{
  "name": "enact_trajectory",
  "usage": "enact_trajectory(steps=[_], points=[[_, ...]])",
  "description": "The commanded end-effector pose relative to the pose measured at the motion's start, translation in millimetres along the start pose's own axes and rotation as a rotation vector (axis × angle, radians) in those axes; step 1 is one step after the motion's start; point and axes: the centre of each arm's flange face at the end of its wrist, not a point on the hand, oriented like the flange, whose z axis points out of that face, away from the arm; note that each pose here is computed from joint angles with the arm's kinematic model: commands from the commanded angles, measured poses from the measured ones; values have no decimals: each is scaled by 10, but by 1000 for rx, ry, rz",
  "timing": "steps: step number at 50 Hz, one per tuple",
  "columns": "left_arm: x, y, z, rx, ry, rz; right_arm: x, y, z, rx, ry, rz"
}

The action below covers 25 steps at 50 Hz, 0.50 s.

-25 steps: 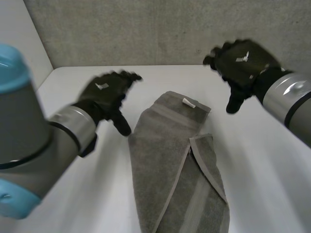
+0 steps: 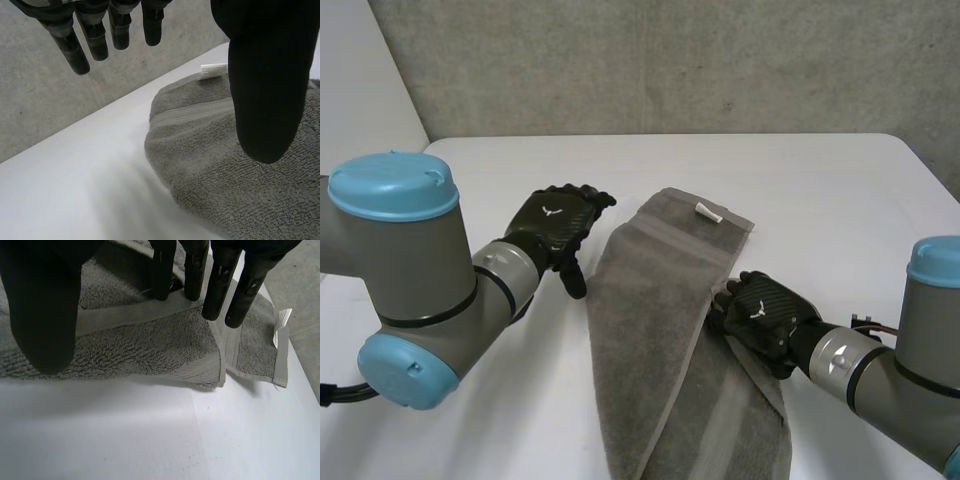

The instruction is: Fold the towel.

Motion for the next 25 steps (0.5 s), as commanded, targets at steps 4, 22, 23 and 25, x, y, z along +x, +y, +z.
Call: enact_trajectory(steps=[4, 22, 23, 25], points=[[40, 34, -14, -10, 10, -1, -5, 42, 74, 38, 0, 3], [271, 186, 110, -12, 93, 19, 725, 182, 93, -26, 302, 128], [338, 220, 145, -7, 125, 24, 791, 182, 60, -27, 326, 143], [411, 268, 172, -7, 163, 28, 854, 176, 23, -25, 346, 163]])
